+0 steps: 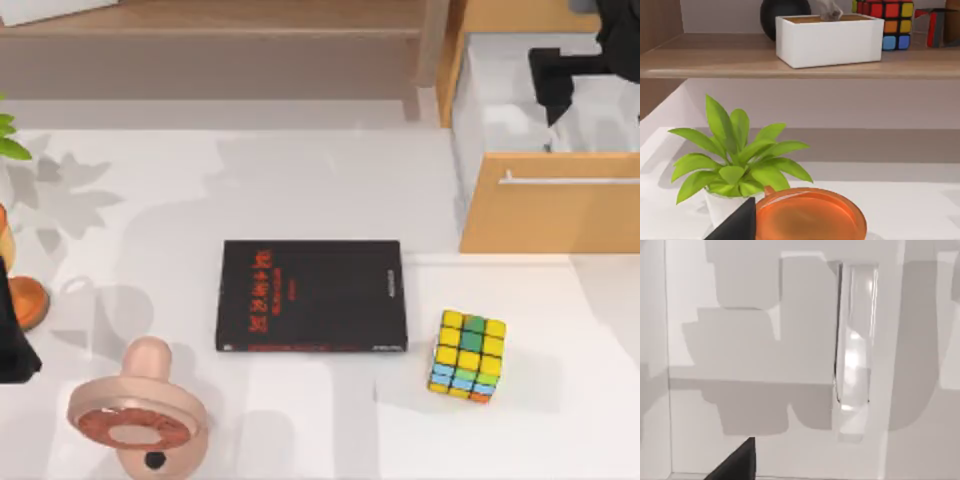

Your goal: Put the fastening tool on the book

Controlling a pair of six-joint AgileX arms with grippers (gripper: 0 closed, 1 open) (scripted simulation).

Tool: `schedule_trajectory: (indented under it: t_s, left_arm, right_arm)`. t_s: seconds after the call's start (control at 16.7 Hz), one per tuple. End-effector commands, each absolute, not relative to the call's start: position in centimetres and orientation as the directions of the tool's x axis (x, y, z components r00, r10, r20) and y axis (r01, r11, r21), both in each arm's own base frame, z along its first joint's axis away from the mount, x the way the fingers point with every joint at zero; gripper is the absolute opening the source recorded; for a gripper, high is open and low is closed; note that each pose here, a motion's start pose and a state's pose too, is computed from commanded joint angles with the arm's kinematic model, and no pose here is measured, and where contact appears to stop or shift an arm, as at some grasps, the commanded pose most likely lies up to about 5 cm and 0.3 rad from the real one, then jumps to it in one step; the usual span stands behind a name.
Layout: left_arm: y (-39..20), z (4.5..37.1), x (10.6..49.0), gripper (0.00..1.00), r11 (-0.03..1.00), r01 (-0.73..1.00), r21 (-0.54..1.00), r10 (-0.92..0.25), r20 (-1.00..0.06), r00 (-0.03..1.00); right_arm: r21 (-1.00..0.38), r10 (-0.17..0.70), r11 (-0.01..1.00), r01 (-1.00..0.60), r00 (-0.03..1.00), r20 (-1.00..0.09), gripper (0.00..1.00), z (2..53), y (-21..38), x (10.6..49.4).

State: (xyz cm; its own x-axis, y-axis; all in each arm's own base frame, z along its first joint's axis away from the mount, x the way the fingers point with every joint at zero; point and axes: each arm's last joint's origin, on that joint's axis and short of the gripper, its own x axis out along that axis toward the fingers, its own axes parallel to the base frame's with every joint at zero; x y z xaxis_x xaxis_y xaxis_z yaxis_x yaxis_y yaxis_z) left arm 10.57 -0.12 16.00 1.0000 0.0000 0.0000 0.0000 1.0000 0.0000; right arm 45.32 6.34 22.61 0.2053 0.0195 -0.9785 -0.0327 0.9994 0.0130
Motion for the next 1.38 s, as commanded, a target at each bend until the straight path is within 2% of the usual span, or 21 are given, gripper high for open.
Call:
schedule_trajectory:
  t_s: [0.3,1.02,1.38]
  left_arm:
    - [-0.1,16.0,10.6,1.00,1.000,0.000,0.000,0.000,0.000,1.000]
    - [-0.1,16.0,10.6,1.00,1.000,0.000,0.000,0.000,0.000,1.000]
    - [-0.1,16.0,10.6,1.00,1.000,0.000,0.000,0.000,0.000,1.000]
  right_arm:
    - [0.004,0.007,1.000,-0.026,0.104,-0.995,1.00,18.8,7.0,48.1]
    - [0.003,0.006,1.000,-0.026,0.100,-0.995,1.00,18.2,6.9,47.9]
    - [0.002,0.004,1.000,-0.027,0.095,-0.995,1.00,16.0,7.1,47.9]
